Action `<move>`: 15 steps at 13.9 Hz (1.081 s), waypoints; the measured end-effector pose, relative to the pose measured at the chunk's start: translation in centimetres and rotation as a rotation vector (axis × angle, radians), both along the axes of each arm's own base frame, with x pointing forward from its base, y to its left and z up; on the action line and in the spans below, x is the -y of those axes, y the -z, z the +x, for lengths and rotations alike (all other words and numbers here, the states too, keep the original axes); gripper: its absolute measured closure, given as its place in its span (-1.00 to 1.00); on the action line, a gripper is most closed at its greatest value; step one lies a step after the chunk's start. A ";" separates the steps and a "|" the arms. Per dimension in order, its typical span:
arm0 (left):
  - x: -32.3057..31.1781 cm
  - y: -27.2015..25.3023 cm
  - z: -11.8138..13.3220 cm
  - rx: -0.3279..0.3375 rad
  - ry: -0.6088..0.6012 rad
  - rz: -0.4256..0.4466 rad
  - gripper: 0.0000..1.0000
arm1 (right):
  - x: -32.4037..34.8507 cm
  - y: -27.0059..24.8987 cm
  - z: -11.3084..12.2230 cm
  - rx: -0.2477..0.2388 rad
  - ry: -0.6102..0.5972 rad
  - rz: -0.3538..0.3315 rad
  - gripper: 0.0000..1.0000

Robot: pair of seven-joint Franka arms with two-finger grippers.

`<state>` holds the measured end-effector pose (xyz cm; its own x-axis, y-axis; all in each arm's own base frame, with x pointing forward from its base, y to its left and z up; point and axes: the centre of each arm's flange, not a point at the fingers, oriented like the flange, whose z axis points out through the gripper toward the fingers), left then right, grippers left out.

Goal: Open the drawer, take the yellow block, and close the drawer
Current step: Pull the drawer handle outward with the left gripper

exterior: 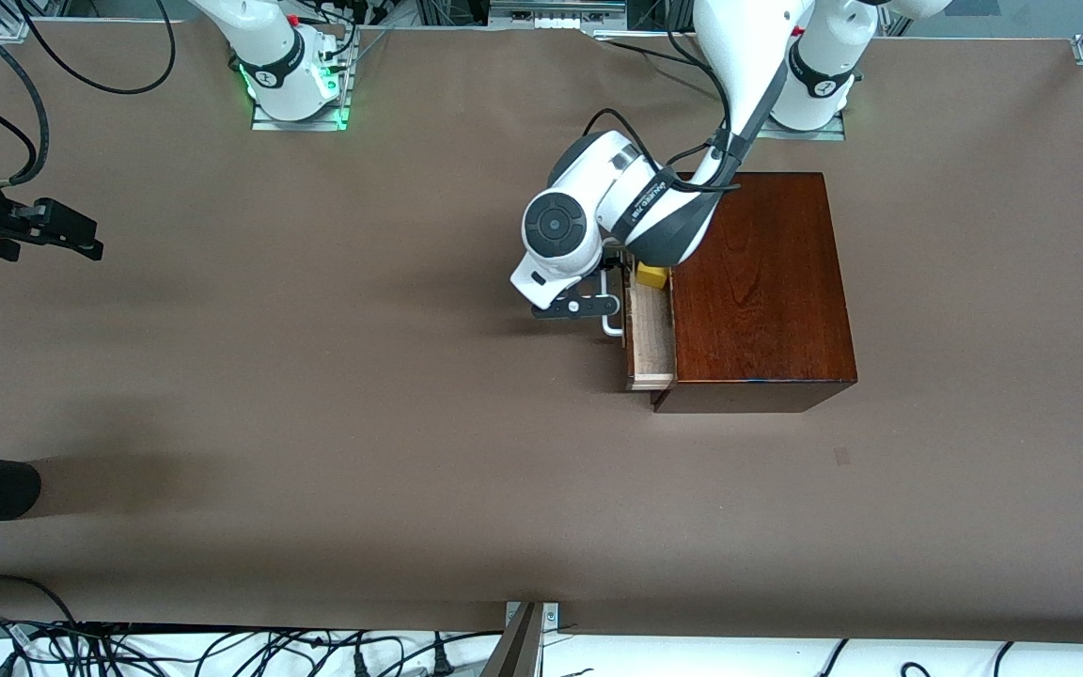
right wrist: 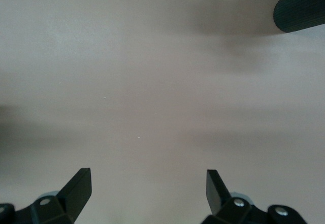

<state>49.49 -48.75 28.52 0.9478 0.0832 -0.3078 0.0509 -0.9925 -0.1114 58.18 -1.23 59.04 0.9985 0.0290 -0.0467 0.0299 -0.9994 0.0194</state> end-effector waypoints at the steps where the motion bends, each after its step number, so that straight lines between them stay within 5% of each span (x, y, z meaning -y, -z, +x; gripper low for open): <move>1: 0.7 0.0 -0.2 0.007 -0.002 -0.001 -1.00 | 0.0 0.0 0.0 0.000 0.000 0.000 -1.00; 15: 4.7 0.1 -0.9 0.047 -0.019 -0.008 -1.00 | 0.0 0.0 0.0 0.000 0.000 0.000 -1.00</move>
<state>48.63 -53.42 28.37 0.9596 0.0989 -0.2635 0.0747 -0.9922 -0.1002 58.18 -1.24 59.04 0.9985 0.0289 -0.0466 0.0298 -0.9994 0.0194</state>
